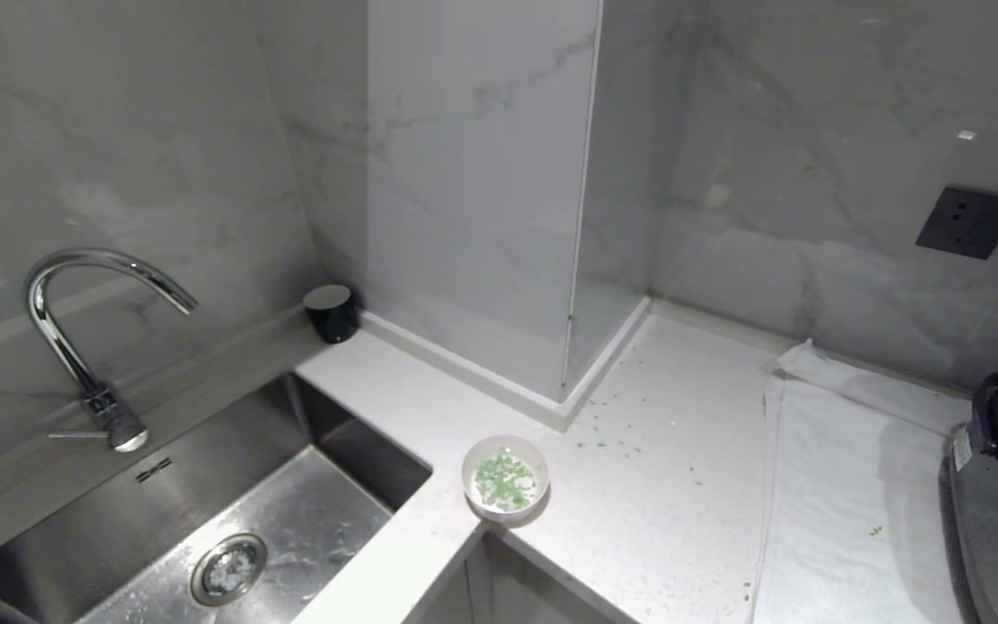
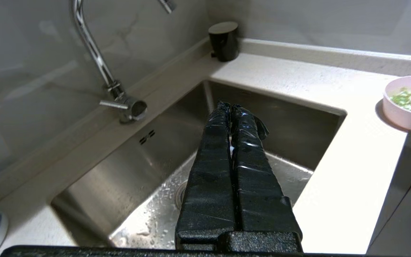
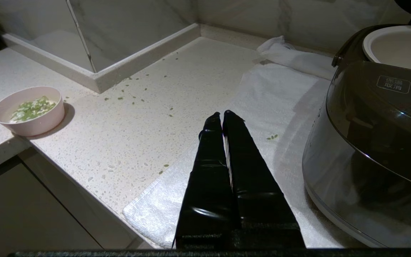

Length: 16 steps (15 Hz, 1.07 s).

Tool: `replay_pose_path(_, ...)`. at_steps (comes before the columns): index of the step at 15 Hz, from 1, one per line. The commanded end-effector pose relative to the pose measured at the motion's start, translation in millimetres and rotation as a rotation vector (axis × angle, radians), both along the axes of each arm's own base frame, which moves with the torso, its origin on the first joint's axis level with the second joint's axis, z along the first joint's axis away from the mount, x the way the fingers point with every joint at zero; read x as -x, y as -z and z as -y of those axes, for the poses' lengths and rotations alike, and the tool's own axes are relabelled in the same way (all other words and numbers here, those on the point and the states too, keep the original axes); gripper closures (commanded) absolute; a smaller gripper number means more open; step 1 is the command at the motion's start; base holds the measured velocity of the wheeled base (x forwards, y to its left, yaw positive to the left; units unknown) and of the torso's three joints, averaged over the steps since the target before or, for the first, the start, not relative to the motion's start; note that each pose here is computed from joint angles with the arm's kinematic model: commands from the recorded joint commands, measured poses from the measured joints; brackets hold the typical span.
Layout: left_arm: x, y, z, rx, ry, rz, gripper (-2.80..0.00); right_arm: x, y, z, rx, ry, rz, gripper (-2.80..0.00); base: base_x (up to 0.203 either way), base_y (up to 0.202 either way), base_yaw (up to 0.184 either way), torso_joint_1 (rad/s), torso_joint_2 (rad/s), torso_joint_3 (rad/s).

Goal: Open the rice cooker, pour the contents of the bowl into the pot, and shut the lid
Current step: Pick up the bowl on the table

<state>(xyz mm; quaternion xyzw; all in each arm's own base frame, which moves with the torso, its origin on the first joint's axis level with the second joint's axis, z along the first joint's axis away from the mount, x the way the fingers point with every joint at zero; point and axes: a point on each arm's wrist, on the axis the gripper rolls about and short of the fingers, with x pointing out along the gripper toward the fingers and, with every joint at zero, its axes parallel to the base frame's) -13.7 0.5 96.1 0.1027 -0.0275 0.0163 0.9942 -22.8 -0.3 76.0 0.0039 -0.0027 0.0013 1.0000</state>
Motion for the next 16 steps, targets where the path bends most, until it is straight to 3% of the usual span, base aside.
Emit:
replay_pose_path(1,5,2,-1,0.0,-0.017,0.047,0.0,0,0,0,0.0,-0.001,-0.001,0.0,0.0,0.0,0.0,0.0,0.0,0.0)
replay_pose_path(6,11,8,-2,0.006,-0.094,0.058,0.0,0,0,0,0.0,-0.001,-0.001,0.0,0.0,0.0,0.0,0.0,0.0,0.0)
replay_pose_path(9,12,12,-1,0.009,-0.046,-0.029,0.0,0,0,0,0.0,-0.001,-0.001,0.0,0.0,0.0,0.0,0.0,0.0,0.0)
replay_pose_path(10,14,12,-1,0.038,-0.048,-0.055,0.0,0,0,0,0.0,-0.001,-0.001,0.0,0.0,0.0,0.0,0.0,0.0,0.0)
replay_pose_path(14,14,12,-1,0.05,-0.028,-0.059,0.0,0,0,0,0.0,-0.001,-0.001,0.0,0.0,0.0,0.0,0.0,0.0,0.0)
replay_pose_path(16,13,15,1,0.075,0.027,-0.072,0.0,0,0,0,0.0,-0.001,-0.001,0.0,0.0,0.0,0.0,0.0,0.0,0.0)
